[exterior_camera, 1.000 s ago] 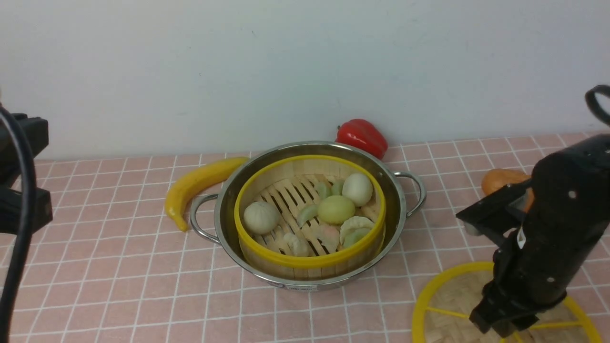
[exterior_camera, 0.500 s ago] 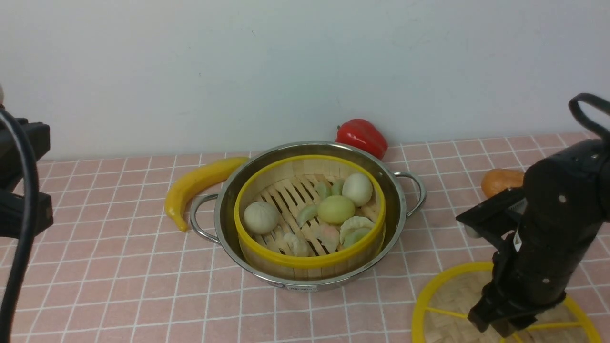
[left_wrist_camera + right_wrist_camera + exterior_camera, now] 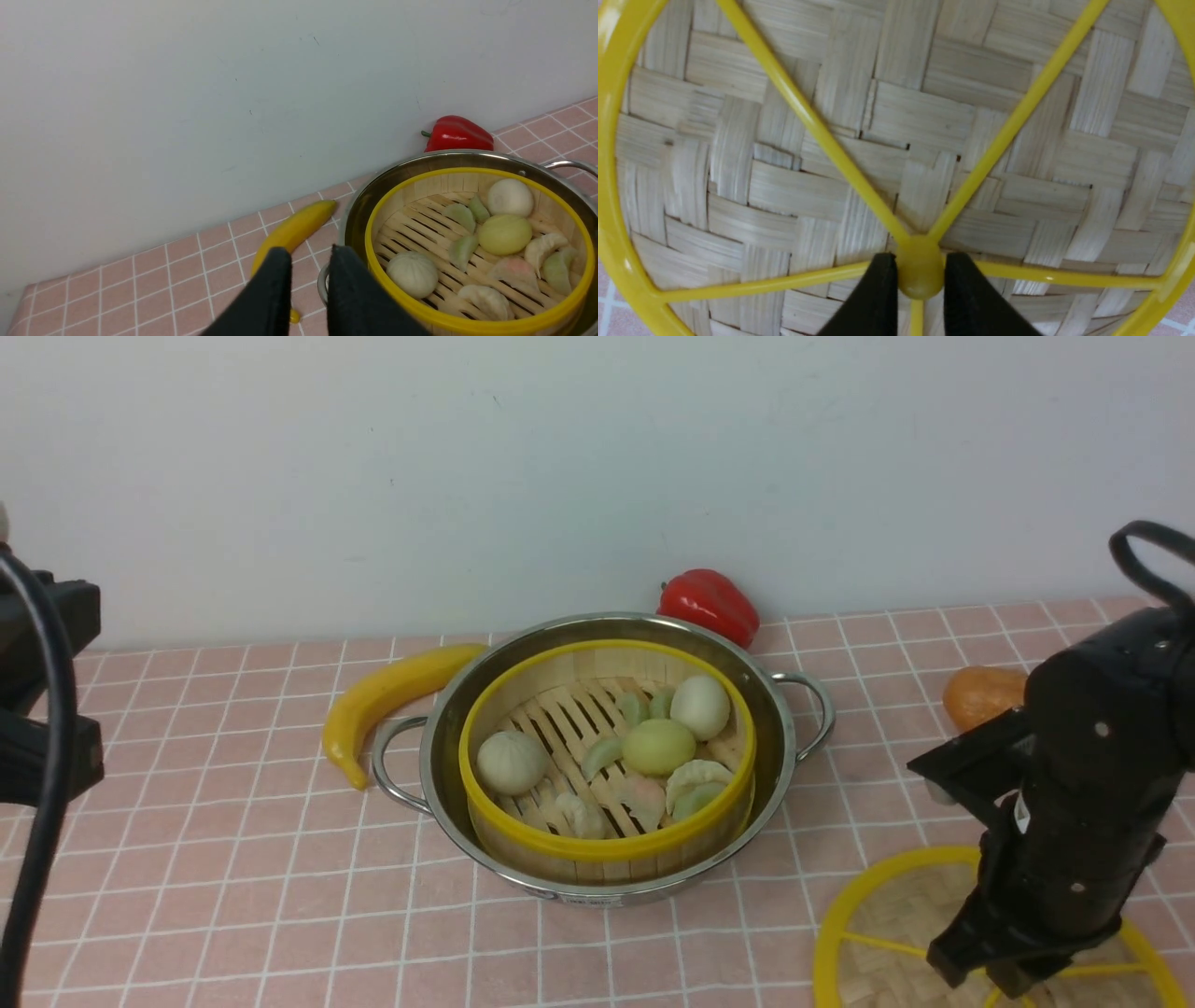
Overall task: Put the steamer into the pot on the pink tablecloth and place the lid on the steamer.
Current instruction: 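Move the gripper down to the bamboo steamer lid and grasp its center knob, then place the bamboo steamer lid onto the steamer basket in the pot with the right gripper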
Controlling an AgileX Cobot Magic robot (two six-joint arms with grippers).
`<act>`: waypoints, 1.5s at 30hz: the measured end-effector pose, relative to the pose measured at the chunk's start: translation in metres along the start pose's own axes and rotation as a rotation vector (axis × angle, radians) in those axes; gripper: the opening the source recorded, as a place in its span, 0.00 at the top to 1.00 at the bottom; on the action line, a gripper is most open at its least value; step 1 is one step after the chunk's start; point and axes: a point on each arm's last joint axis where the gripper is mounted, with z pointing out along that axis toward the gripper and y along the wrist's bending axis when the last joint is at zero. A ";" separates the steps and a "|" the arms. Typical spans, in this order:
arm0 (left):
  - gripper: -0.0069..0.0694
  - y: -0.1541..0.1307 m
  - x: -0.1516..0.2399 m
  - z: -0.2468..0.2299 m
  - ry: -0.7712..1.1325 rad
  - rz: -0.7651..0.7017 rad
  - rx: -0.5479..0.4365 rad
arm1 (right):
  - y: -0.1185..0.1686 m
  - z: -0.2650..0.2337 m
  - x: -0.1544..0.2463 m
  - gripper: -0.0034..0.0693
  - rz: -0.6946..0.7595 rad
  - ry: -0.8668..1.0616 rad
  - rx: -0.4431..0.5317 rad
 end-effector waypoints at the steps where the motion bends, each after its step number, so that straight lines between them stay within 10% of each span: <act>1: 0.76 0.000 0.000 0.000 0.003 0.000 0.000 | 0.000 0.002 -0.001 0.77 0.000 0.006 0.000; 22: 0.74 0.000 0.001 0.000 0.010 0.008 0.000 | -0.010 -0.107 -0.002 0.77 0.019 -0.266 0.021; 45: 0.74 0.000 0.000 0.000 0.003 0.036 0.000 | 0.044 -0.184 -0.106 0.77 -0.413 -0.579 -0.060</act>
